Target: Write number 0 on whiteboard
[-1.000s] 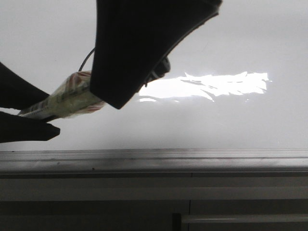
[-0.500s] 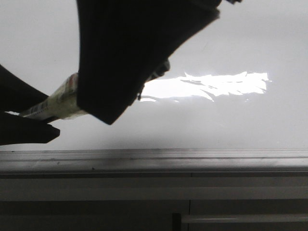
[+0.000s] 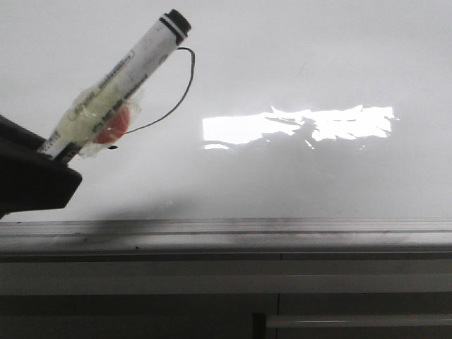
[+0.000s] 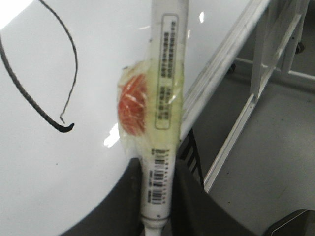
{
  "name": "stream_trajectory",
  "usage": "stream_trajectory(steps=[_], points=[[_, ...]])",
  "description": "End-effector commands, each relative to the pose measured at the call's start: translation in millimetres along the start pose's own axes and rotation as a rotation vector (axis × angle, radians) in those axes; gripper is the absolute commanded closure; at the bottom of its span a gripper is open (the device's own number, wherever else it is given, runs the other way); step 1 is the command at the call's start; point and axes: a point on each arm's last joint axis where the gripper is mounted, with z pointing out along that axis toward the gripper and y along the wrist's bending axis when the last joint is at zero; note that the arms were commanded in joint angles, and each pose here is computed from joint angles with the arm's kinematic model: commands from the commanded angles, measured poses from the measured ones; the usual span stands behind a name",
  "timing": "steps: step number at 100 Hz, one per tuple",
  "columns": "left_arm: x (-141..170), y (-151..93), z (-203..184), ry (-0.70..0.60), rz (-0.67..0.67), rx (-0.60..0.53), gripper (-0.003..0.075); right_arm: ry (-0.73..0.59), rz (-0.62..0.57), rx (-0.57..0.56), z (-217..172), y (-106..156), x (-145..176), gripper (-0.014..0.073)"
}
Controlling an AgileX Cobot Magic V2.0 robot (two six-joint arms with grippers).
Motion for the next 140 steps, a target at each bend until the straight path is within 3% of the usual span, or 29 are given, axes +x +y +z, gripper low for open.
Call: stream_trajectory(steps=[1, 18, 30, 41, 70, 89, 113, 140], points=[[-14.2, 2.4, -4.3, -0.073, -0.104, -0.006, 0.0740, -0.111, 0.047, 0.104, -36.0, -15.3, 4.8, 0.0293], [-15.3, 15.0, -5.4, -0.113, -0.307, -0.135, 0.0740, -0.155, 0.105, 0.125, -65.1, -16.0, 35.8, 0.0299], [-13.1, 28.2, -8.2, -0.135, -0.457, -0.278, 0.0740, -0.151, 0.128, 0.126, -68.3, -11.3, 57.7, 0.0299], [-11.6, 32.8, -8.5, -0.152, -0.584, -0.330, 0.0740, -0.122, 0.132, 0.119, -62.1, -5.6, 73.7, 0.0299], [-3.5, 32.0, 8.3, -0.085, -0.626, -0.387, 0.0740, -0.077, 0.097, 0.114, -45.0, 2.1, 86.9, 0.0299], [2.6, 37.4, 14.5, -0.057, -0.620, -0.495, 0.0740, -0.087, 0.077, 0.137, -45.1, 0.2, 86.2, 0.0299], [5.9, 45.8, 15.9, -0.044, -0.641, -0.530, 0.0740, -0.121, 0.064, 0.147, -45.5, -0.8, 83.0, 0.0299], [11.1, 60.6, 23.1, -0.010, -0.712, -0.375, 0.0739, -0.157, 0.051, 0.156, -46.1, -1.5, 79.7, 0.0299]])
